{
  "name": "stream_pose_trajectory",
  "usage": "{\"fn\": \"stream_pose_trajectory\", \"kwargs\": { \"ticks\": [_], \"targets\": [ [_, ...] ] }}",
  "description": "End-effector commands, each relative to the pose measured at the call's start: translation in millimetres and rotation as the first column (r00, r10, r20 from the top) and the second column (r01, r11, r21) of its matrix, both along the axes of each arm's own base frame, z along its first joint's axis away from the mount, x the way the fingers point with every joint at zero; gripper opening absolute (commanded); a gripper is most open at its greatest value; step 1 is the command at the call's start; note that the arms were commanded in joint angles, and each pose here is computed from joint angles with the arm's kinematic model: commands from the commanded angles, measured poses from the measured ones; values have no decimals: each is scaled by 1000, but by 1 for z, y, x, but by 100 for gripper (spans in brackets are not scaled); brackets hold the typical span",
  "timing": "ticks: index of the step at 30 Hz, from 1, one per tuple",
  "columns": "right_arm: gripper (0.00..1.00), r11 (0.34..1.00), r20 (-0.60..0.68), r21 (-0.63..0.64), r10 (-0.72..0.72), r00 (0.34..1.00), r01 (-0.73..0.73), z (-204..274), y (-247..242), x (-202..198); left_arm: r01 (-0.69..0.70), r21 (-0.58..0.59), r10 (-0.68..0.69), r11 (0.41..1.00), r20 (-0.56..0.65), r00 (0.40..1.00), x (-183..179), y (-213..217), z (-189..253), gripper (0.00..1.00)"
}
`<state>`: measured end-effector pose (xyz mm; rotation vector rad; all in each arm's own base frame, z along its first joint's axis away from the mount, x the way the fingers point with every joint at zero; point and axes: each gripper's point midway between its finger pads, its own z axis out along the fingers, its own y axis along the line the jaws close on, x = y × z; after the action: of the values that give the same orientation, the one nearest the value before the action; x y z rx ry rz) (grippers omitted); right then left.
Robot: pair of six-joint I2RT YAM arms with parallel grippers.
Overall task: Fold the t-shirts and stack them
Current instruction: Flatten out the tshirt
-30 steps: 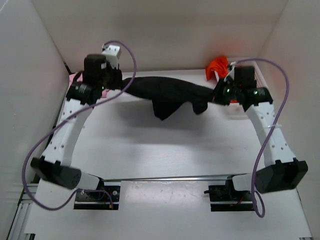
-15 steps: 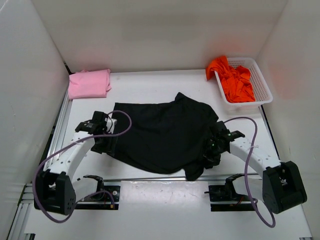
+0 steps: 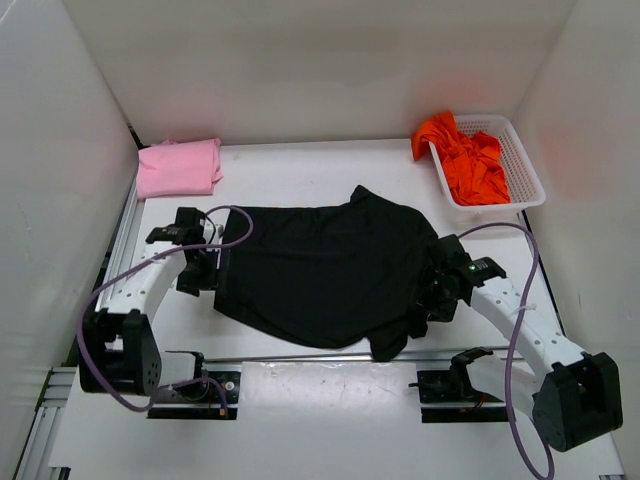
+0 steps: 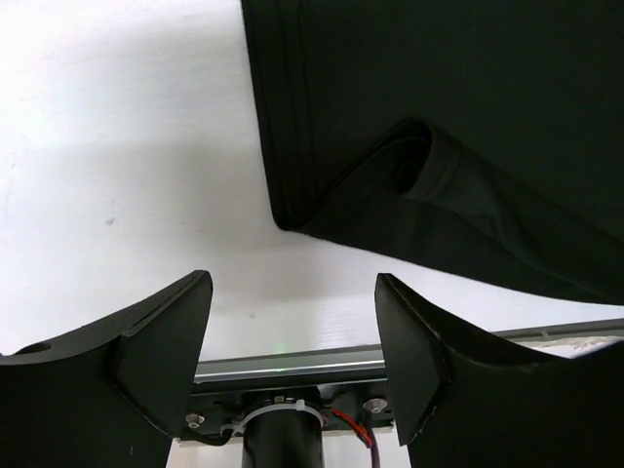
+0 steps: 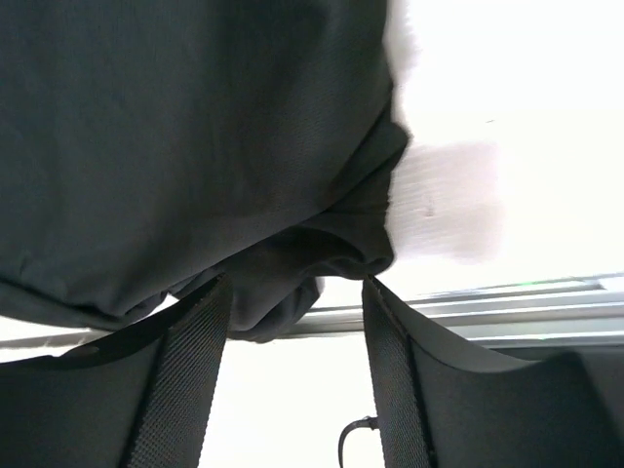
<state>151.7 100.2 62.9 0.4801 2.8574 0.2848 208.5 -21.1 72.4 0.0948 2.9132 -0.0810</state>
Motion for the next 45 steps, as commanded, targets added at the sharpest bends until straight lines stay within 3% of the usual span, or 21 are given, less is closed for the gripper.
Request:
{"fn": "stream_pose_trajectory", "kwargs": {
  "ticks": [1, 6, 14, 17, 19, 25, 31, 36, 38, 39, 40, 43, 45],
  "targets": [
    [61, 996, 25, -84, -33, 999, 35, 14, -16, 2, 36, -54, -31, 998, 89, 996, 27, -15, 16, 78],
    [62, 997, 24, -72, -39, 999, 41, 13, -15, 0, 173, -105, -160, 979, 119, 980, 37, -55, 29, 79],
    [64, 1000, 6, 21, -1, 1000, 1, -6, 2, -4, 279, -135, -284, 951, -24, 958, 23, -89, -11, 79],
    [57, 1000, 11, 23, -1, 1000, 1, -9, 1, -8, 295, -83, -300, 952, -58, 952, 19, -86, -26, 74],
    [52, 1000, -33, 5, -1, 999, 1, -18, -5, -21, 301, -72, -306, 951, -76, 949, 15, -85, -31, 68],
    [39, 999, -102, -15, -44, 994, 42, -35, -11, -39, 301, -72, -306, 951, -74, 949, 17, -86, -33, 24],
    [41, 996, -59, -40, -77, 995, 75, -38, -14, -25, 302, -63, -305, 951, -46, 951, 18, -84, -25, 11],
    [51, 996, -56, -49, -80, 995, 77, -45, -13, -19, 303, -63, -305, 951, -28, 952, 18, -84, -19, 11],
    [52, 996, -58, -50, -80, 995, 77, -47, -12, -17, 301, -54, -303, 952, -29, 953, 16, -82, -17, 26],
    [52, 996, -60, -51, -80, 995, 77, -49, -11, -16, 299, -42, -300, 953, -28, 953, 17, -80, -17, 53],
    [52, 995, -72, -57, -80, 994, 76, -50, -12, -17, 297, -30, -298, 954, -28, 954, 18, -78, -17, 63],
    [54, 995, -75, -59, -80, 994, 76, -53, -11, -15, 296, -29, -297, 955, -46, 954, 21, -79, -23, 73],
    [56, 996, -65, -56, -71, 995, 68, -53, -10, -12, 295, -28, -297, 955, -77, 952, 21, -79, -30, 74]
  ]
}}
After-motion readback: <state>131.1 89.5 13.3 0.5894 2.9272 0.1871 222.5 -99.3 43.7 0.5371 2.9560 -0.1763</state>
